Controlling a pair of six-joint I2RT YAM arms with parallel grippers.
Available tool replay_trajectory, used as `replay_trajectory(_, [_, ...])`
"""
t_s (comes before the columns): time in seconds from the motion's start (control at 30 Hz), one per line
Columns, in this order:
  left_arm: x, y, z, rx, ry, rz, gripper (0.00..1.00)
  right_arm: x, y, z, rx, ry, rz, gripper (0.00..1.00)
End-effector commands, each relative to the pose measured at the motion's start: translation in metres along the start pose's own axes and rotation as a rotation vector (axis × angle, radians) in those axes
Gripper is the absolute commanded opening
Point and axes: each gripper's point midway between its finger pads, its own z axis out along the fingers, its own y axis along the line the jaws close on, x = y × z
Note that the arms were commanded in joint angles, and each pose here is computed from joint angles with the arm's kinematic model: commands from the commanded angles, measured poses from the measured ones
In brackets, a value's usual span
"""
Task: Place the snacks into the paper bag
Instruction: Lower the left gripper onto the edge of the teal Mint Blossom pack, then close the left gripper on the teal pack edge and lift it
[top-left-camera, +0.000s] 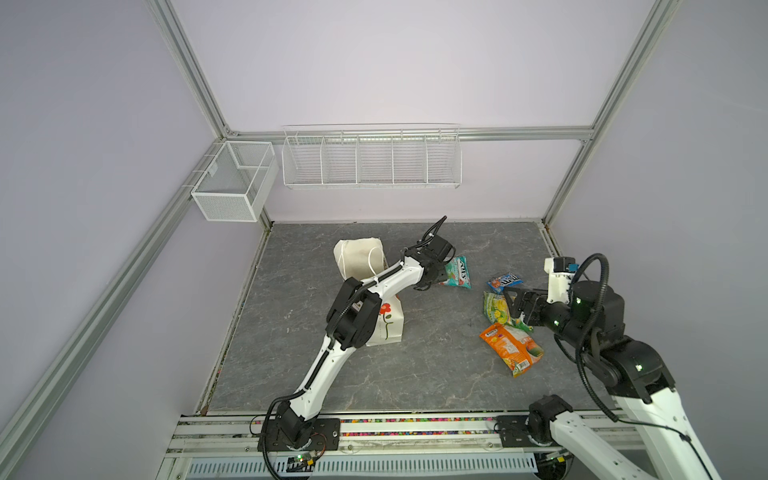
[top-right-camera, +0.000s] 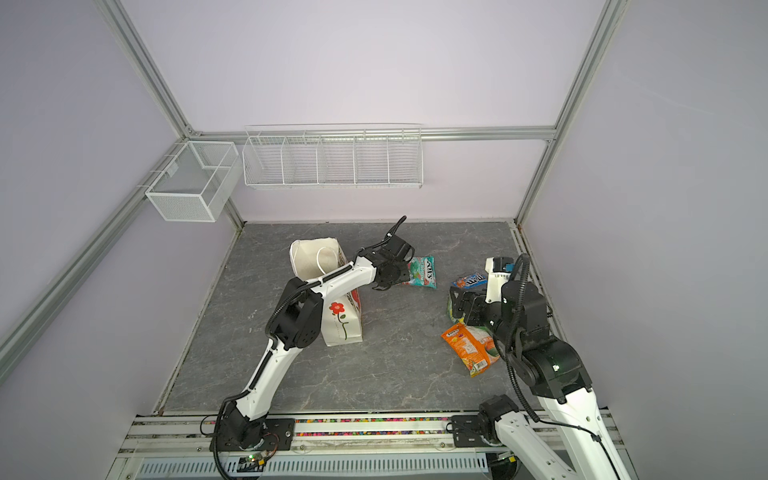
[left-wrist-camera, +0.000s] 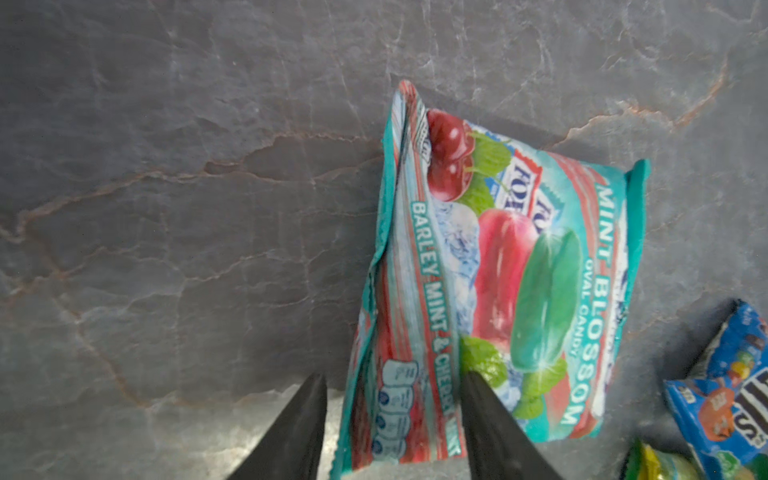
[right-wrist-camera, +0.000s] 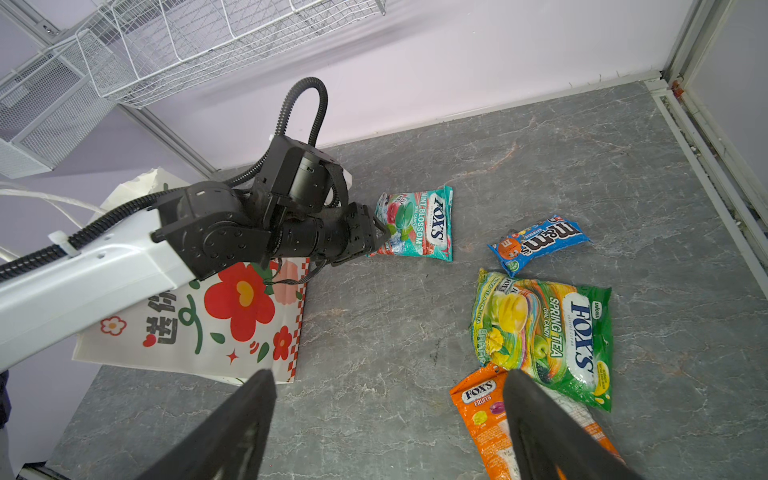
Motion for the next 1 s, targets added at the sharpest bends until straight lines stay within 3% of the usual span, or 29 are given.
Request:
replay_trajectory(0.0, [0.001,0.007,0.008,-0.017,0.011,-0.018,0.46,-0.002,0.002,-0.002,-0.014,-0.01,0.002,0.89])
replay_trajectory(0.37, [0.0,0.002,0.005,0.001,0.011,-0.015,0.08,-0.001,0.0,-0.003,-0.01,-0.012,0.004,0.88])
replay_trajectory(0.47, [-0.003,0.0,0.0,0.008,0.003,-0.013,0.02,0.0,0.0,-0.003,-0.01,-0.01,0.004,0.89])
replay_trajectory(0.97, [-0.018,-0.022,-0.037,0.057,-0.055,0.048,0.0,0.002,-0.001,-0.003,-0.009,-0.007,0.011,0.89])
